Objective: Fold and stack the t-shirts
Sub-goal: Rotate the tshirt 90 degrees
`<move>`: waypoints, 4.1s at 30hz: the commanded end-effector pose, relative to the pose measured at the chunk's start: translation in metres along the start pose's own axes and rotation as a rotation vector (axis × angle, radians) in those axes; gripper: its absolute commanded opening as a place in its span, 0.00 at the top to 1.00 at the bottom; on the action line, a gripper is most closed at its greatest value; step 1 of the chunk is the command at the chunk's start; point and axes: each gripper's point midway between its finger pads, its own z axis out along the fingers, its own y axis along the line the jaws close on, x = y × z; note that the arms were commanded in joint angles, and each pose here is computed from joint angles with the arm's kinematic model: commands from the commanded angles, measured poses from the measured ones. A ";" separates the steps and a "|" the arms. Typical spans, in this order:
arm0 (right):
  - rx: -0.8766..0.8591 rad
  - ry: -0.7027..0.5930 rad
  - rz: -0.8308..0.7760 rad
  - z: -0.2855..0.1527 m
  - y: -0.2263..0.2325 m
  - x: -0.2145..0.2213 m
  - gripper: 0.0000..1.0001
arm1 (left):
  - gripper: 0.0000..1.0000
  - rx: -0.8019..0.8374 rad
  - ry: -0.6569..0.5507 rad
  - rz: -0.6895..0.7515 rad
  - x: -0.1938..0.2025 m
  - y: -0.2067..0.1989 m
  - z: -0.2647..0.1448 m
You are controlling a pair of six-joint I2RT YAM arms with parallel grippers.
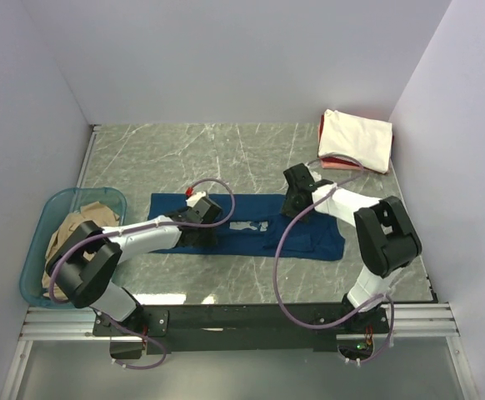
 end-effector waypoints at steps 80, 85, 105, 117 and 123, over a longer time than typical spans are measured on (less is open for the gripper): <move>-0.034 0.062 -0.326 0.077 0.108 -0.101 0.57 | 0.89 0.288 0.361 0.077 0.149 -0.090 -0.057; -0.032 0.057 -0.332 0.097 0.114 -0.129 0.57 | 0.93 0.331 0.348 0.030 0.122 -0.126 -0.040; -0.235 -0.055 -0.309 0.090 0.139 -0.181 0.48 | 0.96 0.402 0.375 -0.015 0.108 -0.147 -0.036; -0.201 -0.053 -0.339 0.092 0.128 -0.179 0.48 | 0.97 0.376 0.379 0.025 0.125 -0.137 -0.042; -0.224 -0.105 -0.332 0.062 0.134 -0.199 0.44 | 0.94 0.421 0.342 0.059 0.109 -0.147 -0.062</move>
